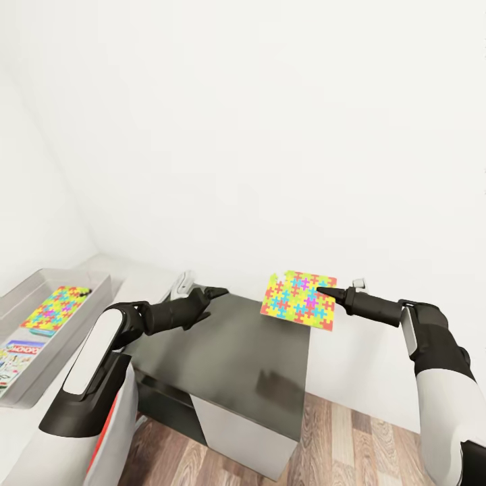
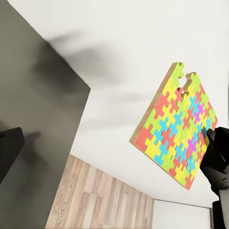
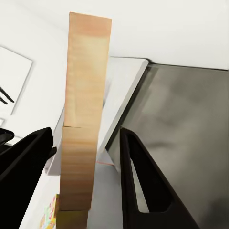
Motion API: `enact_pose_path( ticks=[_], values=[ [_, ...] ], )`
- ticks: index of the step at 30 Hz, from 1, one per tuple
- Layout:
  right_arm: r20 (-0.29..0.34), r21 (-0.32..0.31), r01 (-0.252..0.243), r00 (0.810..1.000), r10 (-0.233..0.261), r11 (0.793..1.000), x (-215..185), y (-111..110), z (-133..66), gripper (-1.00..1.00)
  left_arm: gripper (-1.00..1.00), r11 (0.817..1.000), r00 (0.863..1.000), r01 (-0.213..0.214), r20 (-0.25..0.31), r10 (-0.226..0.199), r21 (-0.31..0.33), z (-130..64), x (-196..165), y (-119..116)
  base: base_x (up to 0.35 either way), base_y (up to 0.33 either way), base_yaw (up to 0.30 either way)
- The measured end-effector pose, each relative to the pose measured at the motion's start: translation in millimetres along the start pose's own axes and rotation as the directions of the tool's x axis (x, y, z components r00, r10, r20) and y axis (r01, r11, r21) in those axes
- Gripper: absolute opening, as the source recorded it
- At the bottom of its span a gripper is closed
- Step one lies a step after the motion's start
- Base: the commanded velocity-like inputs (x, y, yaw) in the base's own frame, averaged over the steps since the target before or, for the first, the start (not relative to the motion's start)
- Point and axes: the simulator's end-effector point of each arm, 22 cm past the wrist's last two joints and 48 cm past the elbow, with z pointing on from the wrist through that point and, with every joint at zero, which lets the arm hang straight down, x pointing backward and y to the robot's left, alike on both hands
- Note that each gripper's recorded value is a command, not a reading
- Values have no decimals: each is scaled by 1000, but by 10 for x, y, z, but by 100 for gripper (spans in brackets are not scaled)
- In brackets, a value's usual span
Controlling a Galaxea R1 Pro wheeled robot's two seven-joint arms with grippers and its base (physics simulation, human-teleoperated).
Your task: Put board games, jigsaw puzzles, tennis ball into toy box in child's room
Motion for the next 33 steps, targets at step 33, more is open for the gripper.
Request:
enact_pose_path(
  ticks=[33],
  values=[
    [40,-16,99,994,-98,995,-270,683,-251,-100,100,999,999,-36,28,35,27,-358,-25,-484,0,0,11]
  ],
)
